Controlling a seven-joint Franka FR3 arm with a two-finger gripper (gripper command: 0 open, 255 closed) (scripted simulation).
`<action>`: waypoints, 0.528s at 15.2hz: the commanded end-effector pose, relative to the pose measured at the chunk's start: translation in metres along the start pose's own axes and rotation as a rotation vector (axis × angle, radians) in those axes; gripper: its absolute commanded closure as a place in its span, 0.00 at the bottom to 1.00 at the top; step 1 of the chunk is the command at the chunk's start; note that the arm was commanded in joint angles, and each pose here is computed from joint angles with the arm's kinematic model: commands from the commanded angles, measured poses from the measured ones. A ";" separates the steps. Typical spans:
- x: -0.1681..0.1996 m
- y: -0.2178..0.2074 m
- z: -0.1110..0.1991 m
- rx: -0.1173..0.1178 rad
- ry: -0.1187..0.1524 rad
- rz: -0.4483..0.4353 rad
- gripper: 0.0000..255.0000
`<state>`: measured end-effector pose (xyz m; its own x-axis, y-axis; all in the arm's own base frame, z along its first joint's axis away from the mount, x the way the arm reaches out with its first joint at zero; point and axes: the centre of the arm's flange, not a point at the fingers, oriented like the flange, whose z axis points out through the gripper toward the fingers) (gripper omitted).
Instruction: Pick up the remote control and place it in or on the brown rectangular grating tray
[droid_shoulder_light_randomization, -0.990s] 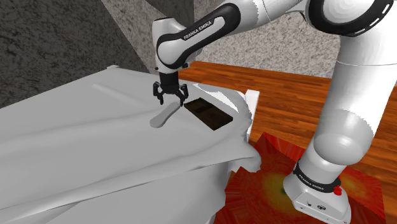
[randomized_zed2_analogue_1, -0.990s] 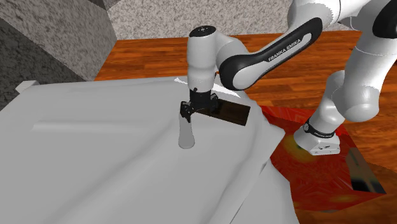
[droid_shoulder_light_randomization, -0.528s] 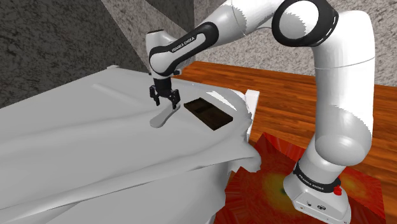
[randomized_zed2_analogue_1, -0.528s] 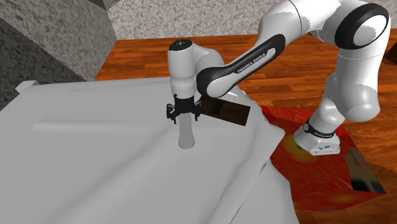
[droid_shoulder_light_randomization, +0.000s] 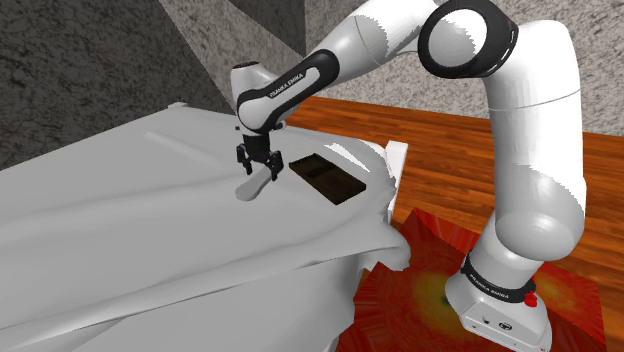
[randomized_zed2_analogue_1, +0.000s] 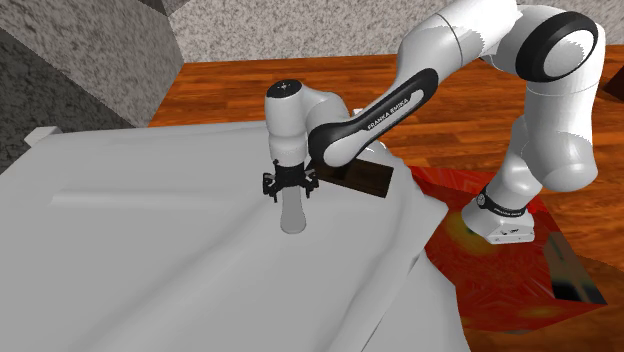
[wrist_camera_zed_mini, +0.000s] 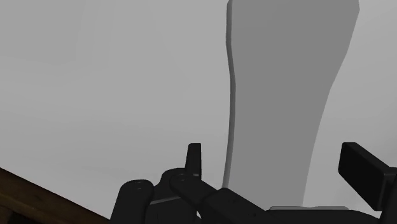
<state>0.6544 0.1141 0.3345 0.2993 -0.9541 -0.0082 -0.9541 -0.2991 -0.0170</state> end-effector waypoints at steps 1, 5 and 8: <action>0.000 0.000 0.001 0.000 0.000 0.000 0.00; 0.000 0.000 0.001 0.000 0.000 0.000 0.00; 0.000 0.000 0.001 0.000 0.000 0.000 1.00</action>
<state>0.6542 0.1141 0.3337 0.2991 -0.9542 -0.0081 -0.9541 -0.2989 -0.0175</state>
